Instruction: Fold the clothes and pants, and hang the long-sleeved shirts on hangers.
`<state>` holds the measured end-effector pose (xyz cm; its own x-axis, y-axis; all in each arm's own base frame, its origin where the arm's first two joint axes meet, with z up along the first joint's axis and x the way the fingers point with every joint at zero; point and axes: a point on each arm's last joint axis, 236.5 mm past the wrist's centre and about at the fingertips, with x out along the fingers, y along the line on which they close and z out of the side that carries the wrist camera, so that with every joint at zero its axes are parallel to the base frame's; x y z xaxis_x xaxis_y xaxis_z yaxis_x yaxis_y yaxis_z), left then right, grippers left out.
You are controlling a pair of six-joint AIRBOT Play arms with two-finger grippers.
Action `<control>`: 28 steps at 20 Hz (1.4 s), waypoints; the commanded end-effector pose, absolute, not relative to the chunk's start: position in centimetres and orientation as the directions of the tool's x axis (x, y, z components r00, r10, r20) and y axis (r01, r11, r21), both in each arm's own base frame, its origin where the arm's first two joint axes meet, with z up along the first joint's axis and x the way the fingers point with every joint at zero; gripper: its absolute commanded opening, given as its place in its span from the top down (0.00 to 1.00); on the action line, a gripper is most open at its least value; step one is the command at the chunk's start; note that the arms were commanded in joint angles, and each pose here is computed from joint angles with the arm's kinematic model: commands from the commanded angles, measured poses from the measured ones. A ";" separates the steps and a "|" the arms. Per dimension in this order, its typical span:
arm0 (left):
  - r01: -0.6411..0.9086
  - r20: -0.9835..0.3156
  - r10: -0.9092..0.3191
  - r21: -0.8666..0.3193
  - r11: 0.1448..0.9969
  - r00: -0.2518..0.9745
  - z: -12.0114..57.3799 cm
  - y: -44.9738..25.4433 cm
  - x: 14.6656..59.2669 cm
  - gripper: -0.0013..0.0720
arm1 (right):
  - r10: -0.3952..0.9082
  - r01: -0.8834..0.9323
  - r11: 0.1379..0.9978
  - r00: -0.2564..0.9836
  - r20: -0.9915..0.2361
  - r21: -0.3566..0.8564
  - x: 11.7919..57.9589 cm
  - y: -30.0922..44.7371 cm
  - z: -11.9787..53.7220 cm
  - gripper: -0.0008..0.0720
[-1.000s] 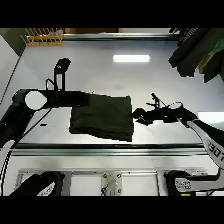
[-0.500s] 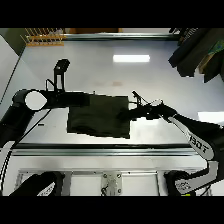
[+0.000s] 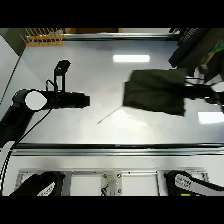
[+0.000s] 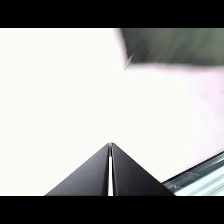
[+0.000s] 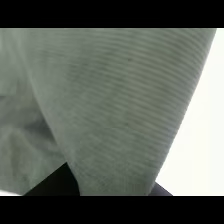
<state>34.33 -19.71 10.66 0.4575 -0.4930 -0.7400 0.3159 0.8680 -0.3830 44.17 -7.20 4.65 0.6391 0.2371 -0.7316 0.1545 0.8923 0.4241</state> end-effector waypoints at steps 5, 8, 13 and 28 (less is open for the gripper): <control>0.299 -0.740 -0.494 -0.396 0.868 0.456 10.6 -19.8 34.3 0.96 | -0.169 0.652 0.666 0.605 -0.778 0.363 33.0 -28.4 4.7 0.95; 0.299 -0.742 -0.494 -0.395 0.868 0.453 10.6 -19.8 34.2 0.96 | -0.163 0.667 0.676 0.549 -0.820 0.313 31.7 -28.9 2.4 0.95; 0.299 -0.742 -0.494 -0.395 0.869 0.453 10.6 -19.7 34.2 0.96 | -0.051 0.677 0.653 0.487 -0.872 0.340 30.3 -26.2 0.6 0.94; 0.299 -0.747 -0.492 -0.394 0.869 0.447 10.5 -19.7 34.1 0.96 | -0.044 0.651 0.670 0.515 -0.856 0.357 26.4 -19.7 8.8 0.37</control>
<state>34.10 -19.70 10.50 0.4479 -0.4925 -0.7462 0.2994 0.8690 -0.3938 23.94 -21.69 4.07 0.3382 -0.0231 -0.9408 0.7137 0.6580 0.2404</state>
